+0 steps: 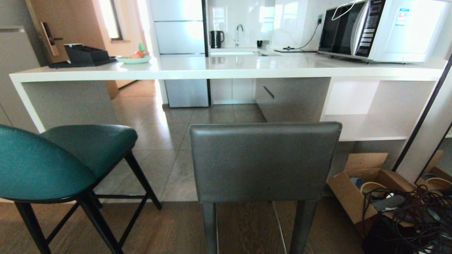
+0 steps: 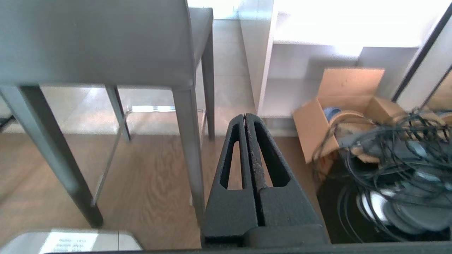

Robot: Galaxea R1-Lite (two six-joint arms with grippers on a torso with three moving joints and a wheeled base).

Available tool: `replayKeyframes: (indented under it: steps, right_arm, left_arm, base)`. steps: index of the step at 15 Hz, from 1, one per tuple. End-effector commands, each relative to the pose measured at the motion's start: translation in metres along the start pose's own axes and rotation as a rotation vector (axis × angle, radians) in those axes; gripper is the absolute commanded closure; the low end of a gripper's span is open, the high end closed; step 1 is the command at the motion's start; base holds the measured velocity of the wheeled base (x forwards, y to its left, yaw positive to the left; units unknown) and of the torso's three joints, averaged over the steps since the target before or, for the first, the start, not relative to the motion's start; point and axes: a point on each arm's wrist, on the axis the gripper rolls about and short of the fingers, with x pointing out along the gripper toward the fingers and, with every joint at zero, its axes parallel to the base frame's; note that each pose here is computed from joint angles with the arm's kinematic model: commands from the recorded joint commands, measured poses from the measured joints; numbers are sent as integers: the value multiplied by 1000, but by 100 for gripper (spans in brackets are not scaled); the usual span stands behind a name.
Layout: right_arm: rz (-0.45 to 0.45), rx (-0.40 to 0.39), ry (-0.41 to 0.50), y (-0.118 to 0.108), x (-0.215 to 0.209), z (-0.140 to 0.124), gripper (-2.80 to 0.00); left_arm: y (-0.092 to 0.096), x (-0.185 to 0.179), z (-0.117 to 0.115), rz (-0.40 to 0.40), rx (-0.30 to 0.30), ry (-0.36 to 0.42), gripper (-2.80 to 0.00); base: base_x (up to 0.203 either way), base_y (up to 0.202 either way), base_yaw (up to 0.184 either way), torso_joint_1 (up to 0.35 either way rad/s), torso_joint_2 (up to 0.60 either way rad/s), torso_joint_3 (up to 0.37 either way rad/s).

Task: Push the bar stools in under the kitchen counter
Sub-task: Push the blue chair back under the dining table

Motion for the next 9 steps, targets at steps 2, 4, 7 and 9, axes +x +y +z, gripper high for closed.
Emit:
replayKeyframes:
  steps: [2,4,7,9]
  right_arm:
    - [-1,-10,-28,0,5,-6,0]
    - [-18,-81,-27,0,8,-13,0]
    - [-20,-17,-6,0,8,-15,0]
    - [-35,-5,-8,0,8,-15,0]
  left_arm:
    - [1,4,-10,63,26,29,0]
    - [1,4,-10,57,33,26,0]
    - [1,4,-10,46,36,27,0]
    - [1,4,-10,43,30,24,0]
  base:
    - [0,0,0,0,0,0]
    - [0,0,0,0,0,0]
    - [0,0,0,0,0,0]
    - [0,0,0,0,0,0]
